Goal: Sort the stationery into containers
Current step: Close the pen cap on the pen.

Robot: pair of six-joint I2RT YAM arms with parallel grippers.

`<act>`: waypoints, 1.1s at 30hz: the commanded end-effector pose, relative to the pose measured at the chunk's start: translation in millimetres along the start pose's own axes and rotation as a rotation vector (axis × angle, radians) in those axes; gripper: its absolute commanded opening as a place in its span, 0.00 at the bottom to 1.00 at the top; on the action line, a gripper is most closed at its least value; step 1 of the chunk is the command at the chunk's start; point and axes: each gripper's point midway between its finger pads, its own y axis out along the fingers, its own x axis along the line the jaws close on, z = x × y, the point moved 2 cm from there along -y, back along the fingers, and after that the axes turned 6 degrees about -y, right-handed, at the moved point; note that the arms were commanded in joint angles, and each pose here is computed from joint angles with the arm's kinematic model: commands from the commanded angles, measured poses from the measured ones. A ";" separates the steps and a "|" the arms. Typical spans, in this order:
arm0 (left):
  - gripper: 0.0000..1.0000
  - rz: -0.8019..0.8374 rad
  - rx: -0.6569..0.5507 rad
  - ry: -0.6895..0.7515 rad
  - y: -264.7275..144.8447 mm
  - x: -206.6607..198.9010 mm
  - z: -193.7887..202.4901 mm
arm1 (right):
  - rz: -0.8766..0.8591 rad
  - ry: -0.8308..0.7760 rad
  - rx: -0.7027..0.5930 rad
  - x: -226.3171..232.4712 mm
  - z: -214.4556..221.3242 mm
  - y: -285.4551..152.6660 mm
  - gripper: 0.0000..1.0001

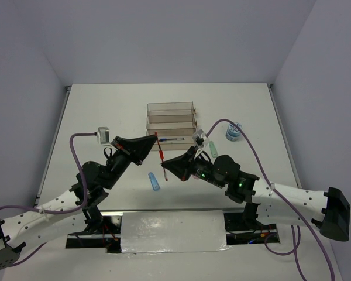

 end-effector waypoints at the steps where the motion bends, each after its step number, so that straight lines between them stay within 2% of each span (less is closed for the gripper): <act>1: 0.00 0.062 -0.048 0.004 1.5 -17.1 -15.5 | -0.016 -0.007 -0.079 11.7 -33.8 3.0 0.00; 18: 0.00 0.081 -0.016 0.019 1.2 -17.6 -8.4 | -0.010 -0.010 -0.074 10.6 -34.7 9.1 0.00; 33: 0.00 0.098 0.030 -0.059 -3.4 -11.0 9.5 | 0.022 -0.073 -0.190 6.3 -76.0 3.7 0.00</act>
